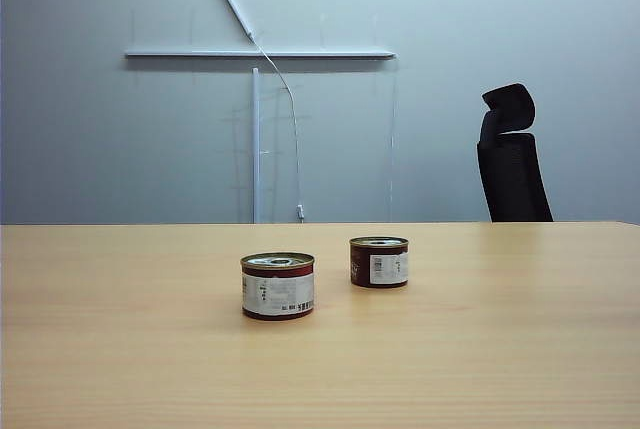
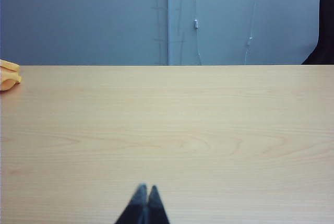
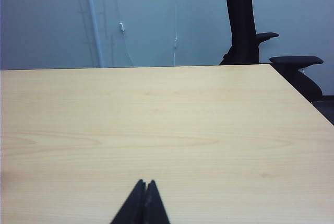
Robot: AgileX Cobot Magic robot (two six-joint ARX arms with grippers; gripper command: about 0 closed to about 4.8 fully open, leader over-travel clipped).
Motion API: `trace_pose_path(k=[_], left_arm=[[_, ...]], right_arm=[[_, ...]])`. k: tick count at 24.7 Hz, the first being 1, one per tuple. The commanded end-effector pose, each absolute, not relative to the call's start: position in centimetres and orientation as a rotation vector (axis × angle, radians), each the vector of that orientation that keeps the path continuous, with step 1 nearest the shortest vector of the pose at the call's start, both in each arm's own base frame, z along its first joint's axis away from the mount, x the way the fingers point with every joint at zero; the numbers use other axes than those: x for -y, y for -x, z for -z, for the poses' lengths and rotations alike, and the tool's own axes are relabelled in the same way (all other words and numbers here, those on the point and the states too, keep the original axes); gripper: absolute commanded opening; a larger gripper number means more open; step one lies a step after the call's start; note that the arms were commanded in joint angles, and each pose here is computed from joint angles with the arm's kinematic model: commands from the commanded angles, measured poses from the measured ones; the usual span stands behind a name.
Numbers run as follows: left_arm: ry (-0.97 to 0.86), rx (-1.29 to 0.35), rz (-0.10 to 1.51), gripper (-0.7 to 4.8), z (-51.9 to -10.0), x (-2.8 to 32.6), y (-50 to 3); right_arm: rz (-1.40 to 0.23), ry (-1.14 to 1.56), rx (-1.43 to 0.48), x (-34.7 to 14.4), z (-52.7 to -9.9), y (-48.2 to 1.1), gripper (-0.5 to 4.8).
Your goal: Stack a can of tomatoes on the right onto the can of tomatoes on the left.
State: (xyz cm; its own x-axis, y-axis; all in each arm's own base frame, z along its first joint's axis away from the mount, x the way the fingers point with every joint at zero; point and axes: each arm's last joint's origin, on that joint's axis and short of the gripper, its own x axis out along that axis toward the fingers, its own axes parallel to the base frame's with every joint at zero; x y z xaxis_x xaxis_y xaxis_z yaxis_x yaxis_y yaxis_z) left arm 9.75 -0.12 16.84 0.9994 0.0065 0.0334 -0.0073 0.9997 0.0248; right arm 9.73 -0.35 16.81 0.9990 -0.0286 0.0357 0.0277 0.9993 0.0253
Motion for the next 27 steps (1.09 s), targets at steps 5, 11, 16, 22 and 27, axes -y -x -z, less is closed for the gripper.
trace_pose_path(k=[5, 11, 16, 22, 27], left_arm=[[-0.025, 0.042, -0.003, -0.02, -17.0, 0.1, -9.7], [-0.024, 0.041, 0.015, -0.02, -17.0, 0.4, -9.7], [-0.031, -0.024, 0.133, -0.02, -16.4, 2.2, -9.9], [-0.082, -0.138, 0.527, -0.02, -15.4, 6.2, -8.9], [-0.101, -0.166, 0.601, -0.02, -15.1, 6.9, -8.6]], right_arm=[[0.028, -0.021, 0.052, 0.4, -16.9, -9.7, -0.01], [0.009, -0.021, 0.063, 0.3, -17.0, -9.7, -0.01], [-0.108, -0.112, 0.180, 0.0, -18.2, -9.6, -0.01], [-0.117, -0.281, 0.297, 0.0, -23.2, -9.2, -0.01], [-0.399, -0.023, 0.078, -0.7, -26.4, -14.2, 2.93]])
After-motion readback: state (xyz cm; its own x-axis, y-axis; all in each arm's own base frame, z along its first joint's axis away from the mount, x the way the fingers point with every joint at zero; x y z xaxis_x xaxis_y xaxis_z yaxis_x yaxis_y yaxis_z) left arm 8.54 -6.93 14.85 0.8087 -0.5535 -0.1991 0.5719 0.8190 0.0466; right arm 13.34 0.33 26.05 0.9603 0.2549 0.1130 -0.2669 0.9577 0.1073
